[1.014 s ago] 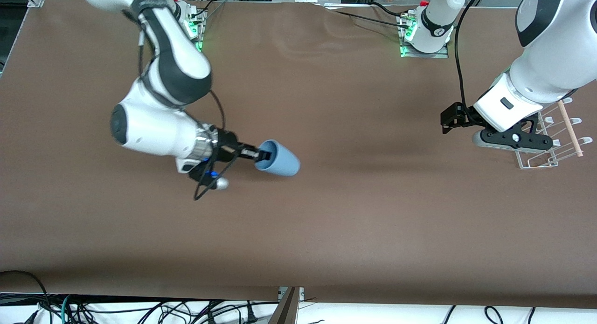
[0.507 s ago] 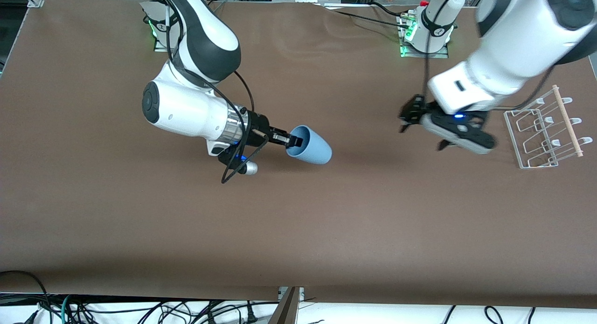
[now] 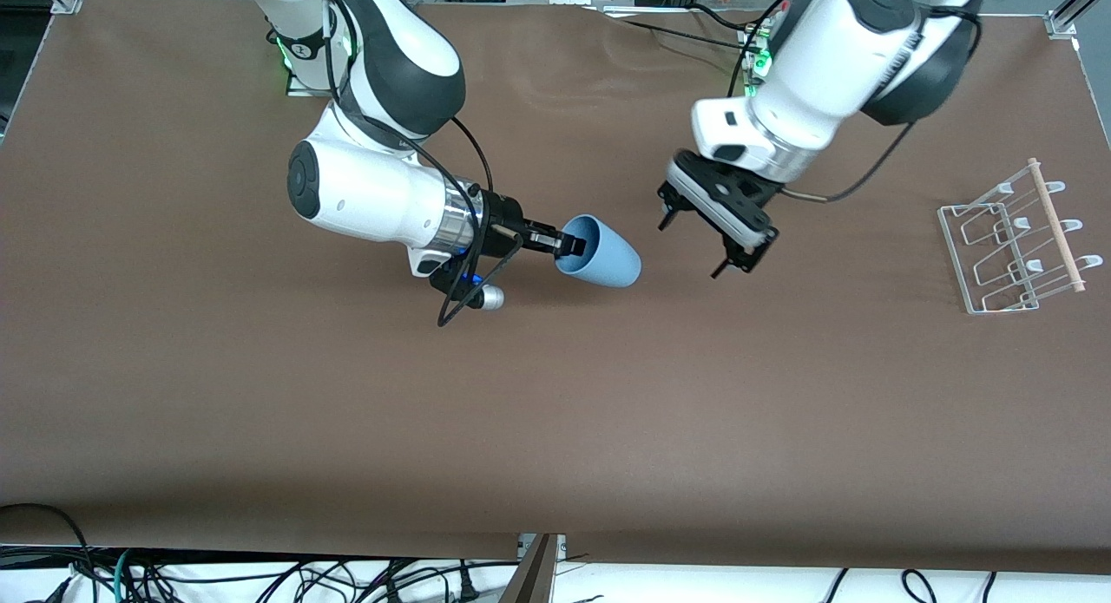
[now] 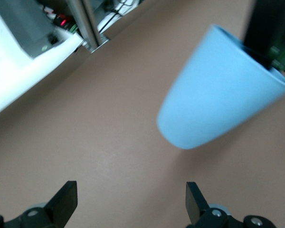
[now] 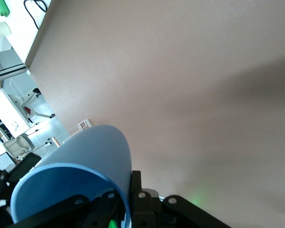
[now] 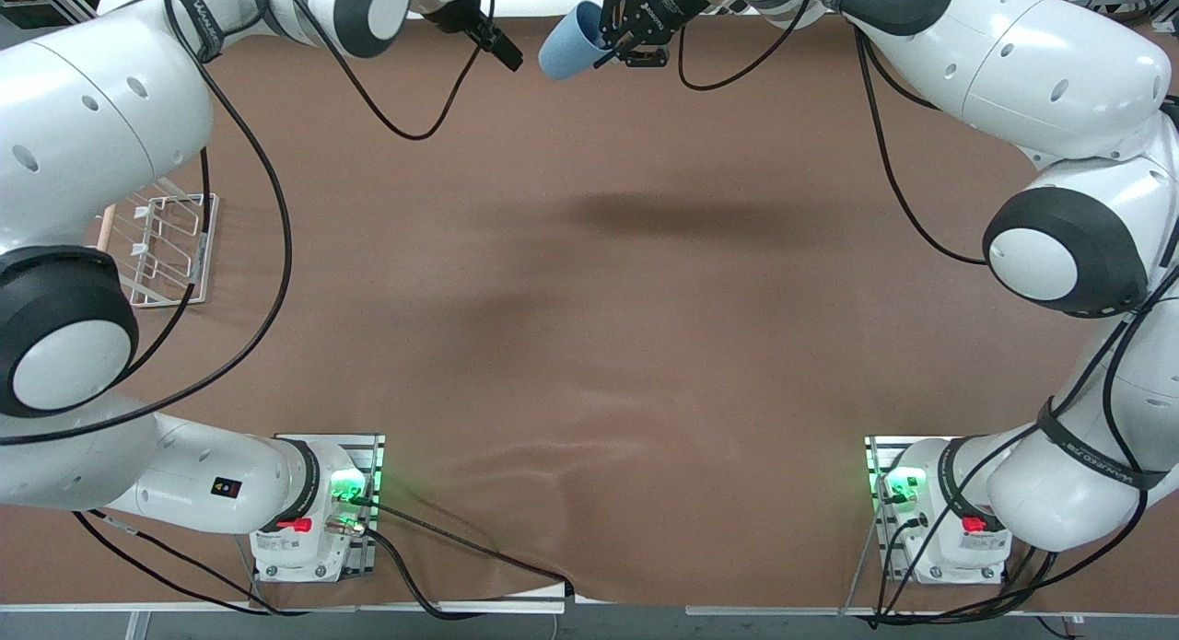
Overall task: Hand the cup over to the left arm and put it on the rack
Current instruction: 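Grasp the cup rim with the left gripper beside the right gripper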
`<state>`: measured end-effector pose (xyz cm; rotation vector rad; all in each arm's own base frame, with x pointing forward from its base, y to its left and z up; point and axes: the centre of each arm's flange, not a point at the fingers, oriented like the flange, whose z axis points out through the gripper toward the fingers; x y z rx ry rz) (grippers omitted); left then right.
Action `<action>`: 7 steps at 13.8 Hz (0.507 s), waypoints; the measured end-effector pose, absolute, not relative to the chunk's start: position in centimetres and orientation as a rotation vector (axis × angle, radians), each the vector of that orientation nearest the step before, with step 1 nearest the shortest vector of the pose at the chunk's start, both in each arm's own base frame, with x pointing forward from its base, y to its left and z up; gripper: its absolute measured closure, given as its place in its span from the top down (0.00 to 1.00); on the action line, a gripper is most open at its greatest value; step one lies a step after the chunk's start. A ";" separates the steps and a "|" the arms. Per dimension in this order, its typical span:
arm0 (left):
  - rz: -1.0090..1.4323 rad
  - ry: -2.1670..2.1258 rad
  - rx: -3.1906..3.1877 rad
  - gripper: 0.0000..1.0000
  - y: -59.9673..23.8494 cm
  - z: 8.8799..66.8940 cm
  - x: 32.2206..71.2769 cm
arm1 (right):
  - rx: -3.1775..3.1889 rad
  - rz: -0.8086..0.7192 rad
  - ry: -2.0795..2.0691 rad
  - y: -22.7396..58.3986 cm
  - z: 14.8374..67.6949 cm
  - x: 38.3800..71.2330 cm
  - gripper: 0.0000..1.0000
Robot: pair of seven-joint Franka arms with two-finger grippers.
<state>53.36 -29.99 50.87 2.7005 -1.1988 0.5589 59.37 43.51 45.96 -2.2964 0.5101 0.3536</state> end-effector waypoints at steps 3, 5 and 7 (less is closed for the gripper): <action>0.601 -1.314 2.659 1.00 -31.8 50.9 51.7 | -2.298 0.361 0.502 44.1 46.0 58.9 0.05; 0.659 -1.368 2.626 1.00 -32.3 50.7 51.5 | -2.298 0.361 0.502 44.1 45.9 58.9 0.05; 0.703 -1.414 2.598 1.00 -32.3 49.9 51.7 | -2.297 0.362 0.502 44.1 46.0 58.9 0.05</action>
